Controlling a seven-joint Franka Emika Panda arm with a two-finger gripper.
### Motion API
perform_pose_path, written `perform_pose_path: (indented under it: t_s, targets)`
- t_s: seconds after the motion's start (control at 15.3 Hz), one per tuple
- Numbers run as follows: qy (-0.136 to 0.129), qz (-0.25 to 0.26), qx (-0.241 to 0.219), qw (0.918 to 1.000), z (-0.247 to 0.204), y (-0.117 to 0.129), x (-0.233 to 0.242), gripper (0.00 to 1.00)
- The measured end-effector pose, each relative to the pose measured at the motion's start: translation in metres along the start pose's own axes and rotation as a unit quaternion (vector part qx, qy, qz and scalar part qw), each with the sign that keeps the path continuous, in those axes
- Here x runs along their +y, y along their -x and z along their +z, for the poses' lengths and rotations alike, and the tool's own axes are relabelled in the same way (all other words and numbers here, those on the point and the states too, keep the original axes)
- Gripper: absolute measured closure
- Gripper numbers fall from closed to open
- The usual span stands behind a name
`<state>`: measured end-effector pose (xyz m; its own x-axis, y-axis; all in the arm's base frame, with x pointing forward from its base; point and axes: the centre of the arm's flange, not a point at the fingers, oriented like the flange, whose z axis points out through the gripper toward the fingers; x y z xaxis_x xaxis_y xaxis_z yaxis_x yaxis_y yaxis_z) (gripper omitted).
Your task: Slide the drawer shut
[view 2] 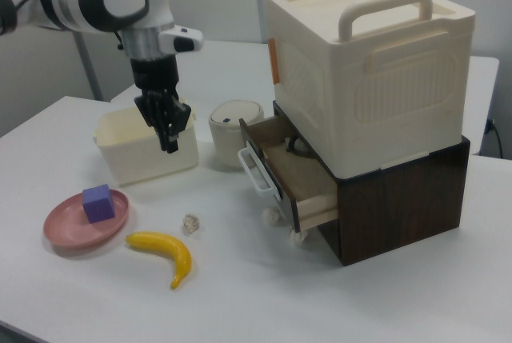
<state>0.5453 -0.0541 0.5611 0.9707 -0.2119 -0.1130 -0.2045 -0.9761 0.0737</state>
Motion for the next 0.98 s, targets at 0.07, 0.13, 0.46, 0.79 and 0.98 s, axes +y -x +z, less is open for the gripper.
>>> perform_pose_path:
  t_s: [0.07, 0.13, 0.46, 0.79, 0.98]
  targets:
    - [-0.001, 0.01, 0.003, 0.9999, 0.009, -0.003, 0.0, 0.91]
    - [-0.001, 0.017, 0.004, 0.9998, 0.021, -0.006, -0.001, 0.99]
    - [0.001, 0.062, 0.026, 0.9978, 0.078, -0.02, -0.007, 0.99]
    - [0.004, 0.12, 0.047, 0.9916, 0.116, -0.044, -0.013, 0.99]
    - [0.002, 0.186, 0.08, 0.9793, 0.128, -0.061, -0.012, 0.99]
